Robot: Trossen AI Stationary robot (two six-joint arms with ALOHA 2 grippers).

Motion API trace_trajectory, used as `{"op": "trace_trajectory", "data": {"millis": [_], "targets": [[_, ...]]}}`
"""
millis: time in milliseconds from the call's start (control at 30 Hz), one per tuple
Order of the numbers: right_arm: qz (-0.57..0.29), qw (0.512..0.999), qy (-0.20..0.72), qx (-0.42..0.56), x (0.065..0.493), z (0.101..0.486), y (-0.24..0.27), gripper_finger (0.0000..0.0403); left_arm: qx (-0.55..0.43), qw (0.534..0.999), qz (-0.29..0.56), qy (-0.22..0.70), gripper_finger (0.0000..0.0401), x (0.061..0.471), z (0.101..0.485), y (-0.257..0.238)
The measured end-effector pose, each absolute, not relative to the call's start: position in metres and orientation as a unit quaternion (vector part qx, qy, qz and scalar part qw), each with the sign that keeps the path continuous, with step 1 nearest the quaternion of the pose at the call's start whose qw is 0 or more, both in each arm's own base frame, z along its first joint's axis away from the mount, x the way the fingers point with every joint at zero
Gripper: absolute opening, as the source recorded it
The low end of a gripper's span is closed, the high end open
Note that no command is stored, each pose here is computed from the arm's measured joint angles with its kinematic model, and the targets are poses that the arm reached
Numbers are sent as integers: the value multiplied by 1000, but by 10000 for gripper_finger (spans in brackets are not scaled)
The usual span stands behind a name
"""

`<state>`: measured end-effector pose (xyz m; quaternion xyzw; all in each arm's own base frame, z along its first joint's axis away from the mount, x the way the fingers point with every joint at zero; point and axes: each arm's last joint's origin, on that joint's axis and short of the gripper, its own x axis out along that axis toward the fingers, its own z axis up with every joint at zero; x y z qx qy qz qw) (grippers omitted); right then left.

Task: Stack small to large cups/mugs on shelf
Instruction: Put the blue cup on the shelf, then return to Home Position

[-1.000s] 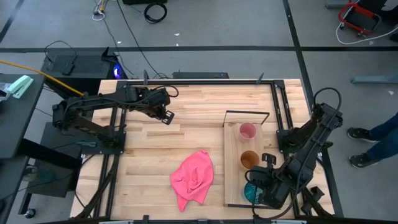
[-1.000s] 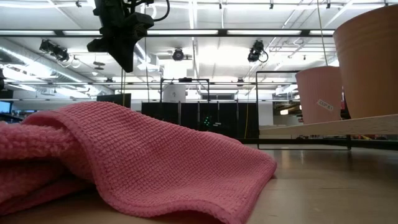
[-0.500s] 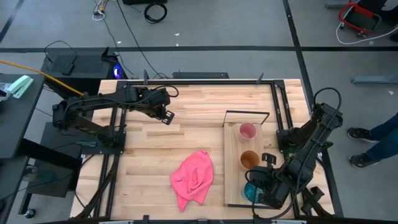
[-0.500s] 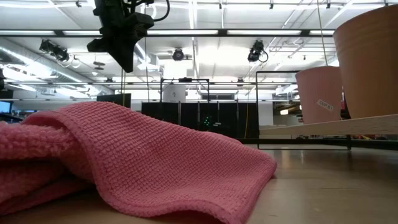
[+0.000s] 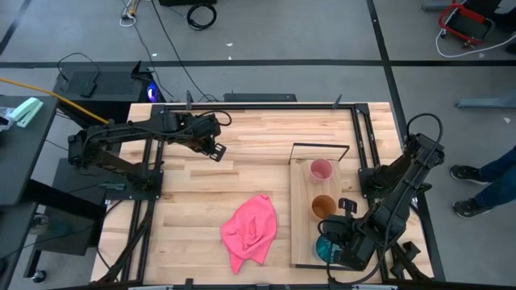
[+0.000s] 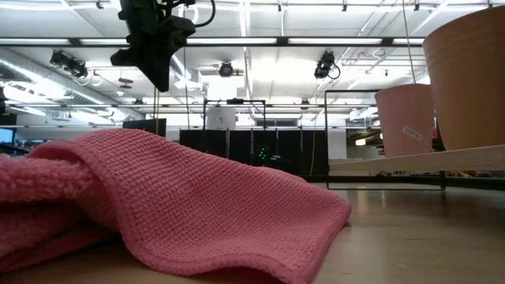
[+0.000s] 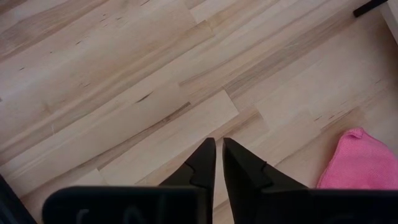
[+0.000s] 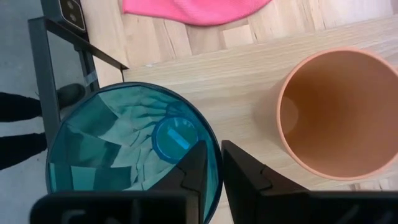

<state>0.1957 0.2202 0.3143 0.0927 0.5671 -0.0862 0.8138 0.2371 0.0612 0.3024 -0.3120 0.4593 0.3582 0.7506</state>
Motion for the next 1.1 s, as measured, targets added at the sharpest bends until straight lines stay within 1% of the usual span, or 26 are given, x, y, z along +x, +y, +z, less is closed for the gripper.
{"op": "trace_trajectory", "data": {"millis": [133, 433, 800, 933, 1100], "targets": [[-86, 814, 567, 93, 196, 314, 220, 55, -312, 751, 358, 459, 33, 237, 302, 61], [-85, 814, 567, 94, 195, 315, 220, 55, -312, 751, 358, 459, 43, 237, 302, 61], [-80, 820, 554, 119, 188, 329, 211, 56, -313, 750, 358, 459, 35, 237, 302, 61], [-70, 822, 549, 133, 183, 337, 205, 56, -313, 750, 358, 459, 39, 237, 302, 61], [-48, 831, 529, 165, 169, 359, 189, 55, -312, 751, 358, 459, 38, 237, 302, 61]]}}
